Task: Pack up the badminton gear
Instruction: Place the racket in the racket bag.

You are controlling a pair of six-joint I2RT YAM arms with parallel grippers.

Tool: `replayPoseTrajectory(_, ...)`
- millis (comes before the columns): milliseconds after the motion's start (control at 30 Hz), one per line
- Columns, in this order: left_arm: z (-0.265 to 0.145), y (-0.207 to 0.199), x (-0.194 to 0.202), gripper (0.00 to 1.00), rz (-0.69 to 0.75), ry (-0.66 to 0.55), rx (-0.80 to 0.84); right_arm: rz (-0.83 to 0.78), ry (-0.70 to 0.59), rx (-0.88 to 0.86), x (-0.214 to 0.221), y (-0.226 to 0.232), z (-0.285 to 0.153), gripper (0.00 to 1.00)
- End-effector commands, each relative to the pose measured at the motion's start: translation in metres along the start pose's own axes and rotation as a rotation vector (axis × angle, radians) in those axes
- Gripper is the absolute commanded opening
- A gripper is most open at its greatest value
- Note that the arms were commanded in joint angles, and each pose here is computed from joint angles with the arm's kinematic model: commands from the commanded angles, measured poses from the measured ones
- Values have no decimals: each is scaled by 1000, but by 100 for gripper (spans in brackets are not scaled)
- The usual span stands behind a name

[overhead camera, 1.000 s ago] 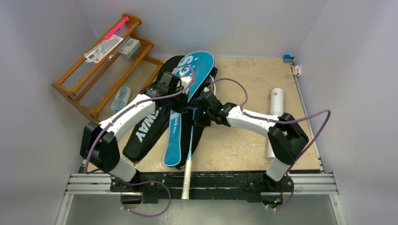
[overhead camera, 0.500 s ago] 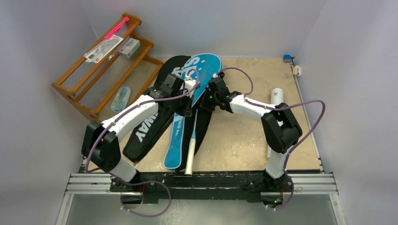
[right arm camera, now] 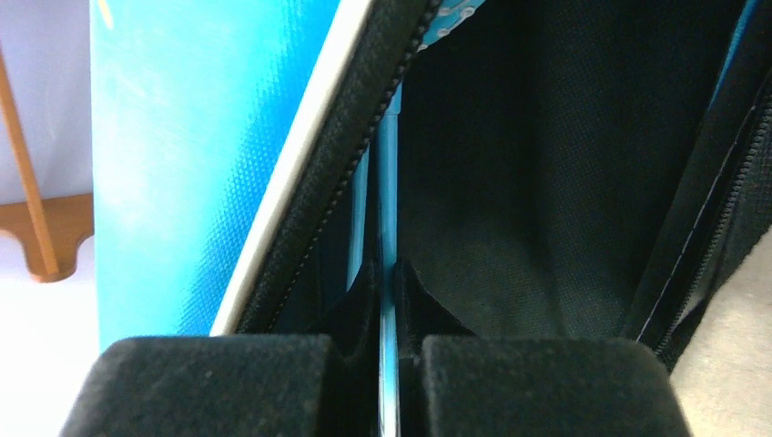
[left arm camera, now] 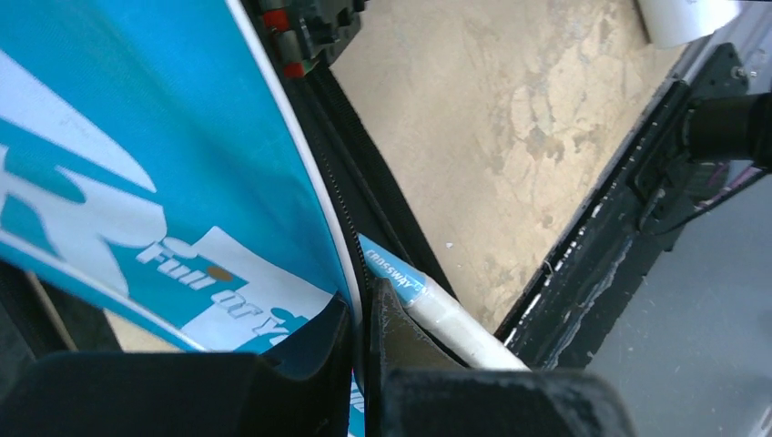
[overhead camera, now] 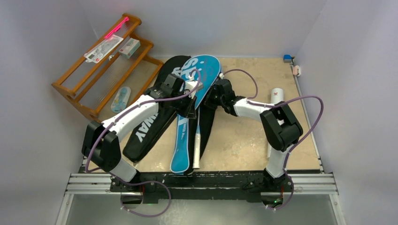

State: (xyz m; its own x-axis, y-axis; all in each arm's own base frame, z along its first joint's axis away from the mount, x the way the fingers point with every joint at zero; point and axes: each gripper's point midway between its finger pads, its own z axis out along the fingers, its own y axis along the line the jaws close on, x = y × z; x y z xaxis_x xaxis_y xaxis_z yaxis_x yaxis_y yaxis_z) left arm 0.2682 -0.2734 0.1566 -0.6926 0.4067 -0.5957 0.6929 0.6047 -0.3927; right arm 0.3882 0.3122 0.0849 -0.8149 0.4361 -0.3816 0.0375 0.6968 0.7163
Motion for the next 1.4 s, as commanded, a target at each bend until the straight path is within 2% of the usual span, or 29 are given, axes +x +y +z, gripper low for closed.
replayPoseTrajectory(0, -18, -57, -15, 0, 74, -47, 276, -16, -124, -215, -32, 48, -4, 0)
replayPoseTrajectory(133, -23, -61, -18, 0, 89, -70, 288, -9, -128, -276, -25, 49, -9, 6)
replayPoseTrajectory(333, -3, -24, -8, 0, 29, -10, 113, -7, -128, -276, -21, 45, -20, 37)
replayPoseTrajectory(400, 8, -3, -1, 0, -6, 34, 22, -11, -90, -237, -15, 39, -21, 42)
replayPoseTrajectory(500, 16, 24, 9, 0, -58, 81, -89, -20, -24, -195, 3, 23, -23, 45)
replayPoseTrajectory(567, 19, 31, 12, 0, -89, 101, -104, -20, 5, -195, 16, 14, -28, 46)
replayPoseTrajectory(767, 19, 34, 12, 0, -99, 101, -106, -54, 28, -220, 44, -5, -59, 48)
replayPoseTrajectory(933, 17, 32, 9, 0, -95, 91, -101, -100, 135, -234, 92, -21, -84, 49)
replayPoseTrajectory(1167, 16, 28, 6, 0, -87, 80, -85, -159, 284, -221, 159, -12, -92, 49)
replayPoseTrajectory(1367, 17, 26, 6, 0, -86, 80, -68, -140, 344, -265, 186, -2, -83, 48)
